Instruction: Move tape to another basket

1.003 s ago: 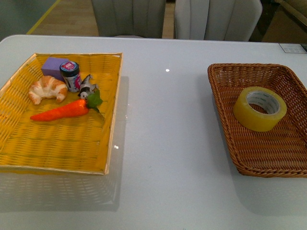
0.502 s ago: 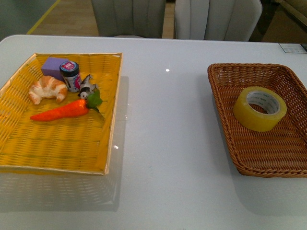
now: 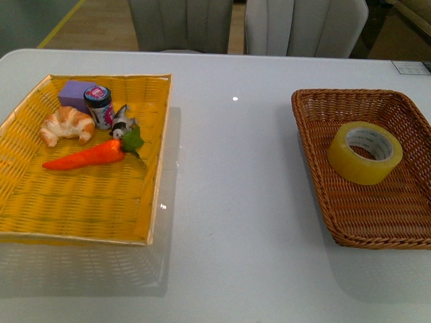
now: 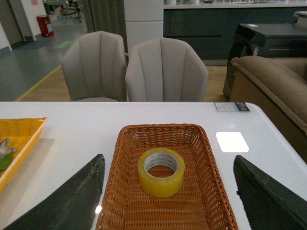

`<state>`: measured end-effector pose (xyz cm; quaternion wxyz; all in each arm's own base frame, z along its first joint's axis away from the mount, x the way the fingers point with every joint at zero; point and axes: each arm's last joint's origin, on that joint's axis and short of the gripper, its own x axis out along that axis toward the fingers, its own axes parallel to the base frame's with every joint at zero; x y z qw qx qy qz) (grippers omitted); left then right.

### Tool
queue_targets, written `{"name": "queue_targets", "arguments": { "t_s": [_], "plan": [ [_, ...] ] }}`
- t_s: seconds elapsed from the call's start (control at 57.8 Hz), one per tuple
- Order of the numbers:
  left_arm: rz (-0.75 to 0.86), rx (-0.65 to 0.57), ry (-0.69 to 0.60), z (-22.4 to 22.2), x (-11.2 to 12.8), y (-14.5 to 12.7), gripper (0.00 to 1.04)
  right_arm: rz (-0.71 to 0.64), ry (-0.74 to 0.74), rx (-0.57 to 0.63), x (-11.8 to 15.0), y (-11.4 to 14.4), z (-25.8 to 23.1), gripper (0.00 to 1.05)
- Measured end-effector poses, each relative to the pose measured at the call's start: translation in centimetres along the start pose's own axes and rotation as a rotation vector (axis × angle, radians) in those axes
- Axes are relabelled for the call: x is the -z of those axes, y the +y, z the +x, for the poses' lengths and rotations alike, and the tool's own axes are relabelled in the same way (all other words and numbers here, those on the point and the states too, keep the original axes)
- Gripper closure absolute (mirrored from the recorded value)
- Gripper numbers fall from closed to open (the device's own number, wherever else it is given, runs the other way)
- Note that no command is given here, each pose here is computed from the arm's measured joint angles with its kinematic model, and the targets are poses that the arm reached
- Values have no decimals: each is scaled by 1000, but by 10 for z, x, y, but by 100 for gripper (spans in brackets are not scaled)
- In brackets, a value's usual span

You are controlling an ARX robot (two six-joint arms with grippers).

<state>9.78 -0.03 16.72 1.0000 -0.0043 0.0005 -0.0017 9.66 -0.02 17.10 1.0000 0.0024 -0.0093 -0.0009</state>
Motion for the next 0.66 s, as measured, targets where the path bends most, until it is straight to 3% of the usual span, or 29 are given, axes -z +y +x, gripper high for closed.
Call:
{"name": "queue_targets", "arguments": {
  "t_s": [0.086,0.138,0.657],
  "plan": [
    [0,0,0,0,0,0,14,0,0,0,0,0,0,7],
    [2,0,0,0,0,0,7,0,0,0,0,0,0,9],
    [2,0,0,0,0,0,9,0,0,0,0,0,0,9]
  ]
}}
